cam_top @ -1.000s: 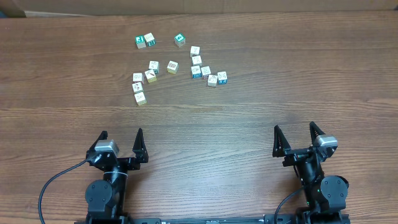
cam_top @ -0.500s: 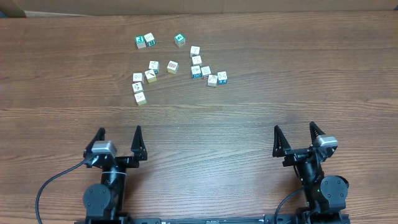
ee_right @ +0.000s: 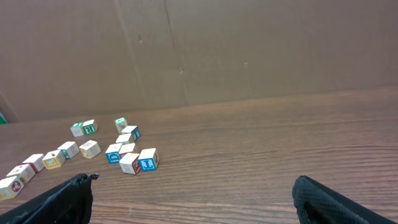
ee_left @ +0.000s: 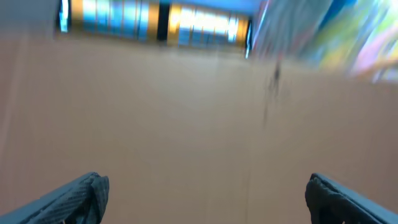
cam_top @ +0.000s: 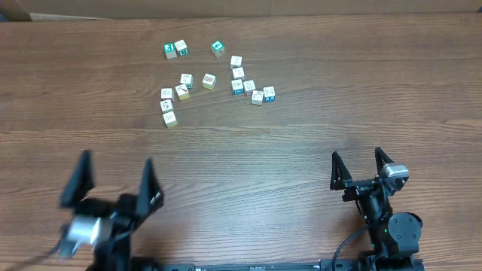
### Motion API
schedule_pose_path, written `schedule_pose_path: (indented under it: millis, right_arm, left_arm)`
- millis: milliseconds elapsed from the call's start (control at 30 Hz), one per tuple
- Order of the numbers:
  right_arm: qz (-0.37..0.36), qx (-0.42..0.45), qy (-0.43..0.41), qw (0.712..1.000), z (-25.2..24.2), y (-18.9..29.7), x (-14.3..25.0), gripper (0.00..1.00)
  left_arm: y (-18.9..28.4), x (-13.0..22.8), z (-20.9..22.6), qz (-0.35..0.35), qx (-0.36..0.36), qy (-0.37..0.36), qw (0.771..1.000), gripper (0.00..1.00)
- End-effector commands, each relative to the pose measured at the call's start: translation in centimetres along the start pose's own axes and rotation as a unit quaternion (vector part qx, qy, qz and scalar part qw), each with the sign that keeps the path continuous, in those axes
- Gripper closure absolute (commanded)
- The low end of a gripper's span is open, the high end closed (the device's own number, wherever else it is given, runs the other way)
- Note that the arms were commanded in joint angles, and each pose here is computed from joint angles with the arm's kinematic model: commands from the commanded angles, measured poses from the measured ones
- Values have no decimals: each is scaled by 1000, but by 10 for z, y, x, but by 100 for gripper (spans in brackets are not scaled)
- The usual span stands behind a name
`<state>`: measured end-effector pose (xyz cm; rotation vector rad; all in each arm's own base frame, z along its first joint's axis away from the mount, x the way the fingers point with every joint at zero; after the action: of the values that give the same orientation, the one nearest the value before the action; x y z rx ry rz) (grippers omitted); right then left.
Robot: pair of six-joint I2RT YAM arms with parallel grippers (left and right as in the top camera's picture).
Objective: Form a horizontal line
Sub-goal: 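Raise the left arm and move the left gripper over the block cluster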
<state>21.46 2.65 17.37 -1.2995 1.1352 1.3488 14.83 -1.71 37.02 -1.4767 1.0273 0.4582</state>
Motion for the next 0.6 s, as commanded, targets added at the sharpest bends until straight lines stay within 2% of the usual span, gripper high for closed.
schedule_pose_path:
  millis: [0, 133, 233, 367, 567]
  right_arm:
    - [-2, 5, 2, 1000, -2, 0, 2, 0]
    - [-2, 5, 2, 1000, -2, 0, 2, 0]
    - [-2, 5, 2, 1000, -2, 0, 2, 0]
    - [-2, 5, 2, 1000, -2, 0, 2, 0]
    - [-2, 5, 2, 1000, -2, 0, 2, 0]
  left_arm:
    - [0, -74, -22, -82, 17, -49, 995, 1]
    - [-10, -134, -38, -128, 17, -64, 990, 0]
    - [-32, -164, -46, -128, 18, -63, 990, 0]
    - [-72, -183, -49, -89, 8, -61, 994, 0]
    - [-163, -202, -46, 4, -19, -55, 998, 0]
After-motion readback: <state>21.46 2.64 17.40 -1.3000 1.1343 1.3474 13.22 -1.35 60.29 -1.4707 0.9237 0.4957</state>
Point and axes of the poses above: each gripper's point midway between its finger pads, its own y axis back along the fingers, its own z axis along the line the jaws close on, x = y × z, the point moved 3 cm from there along y, back along the fingers, and after that the axes turned 9 degrees about y, right-handed, at the moved point
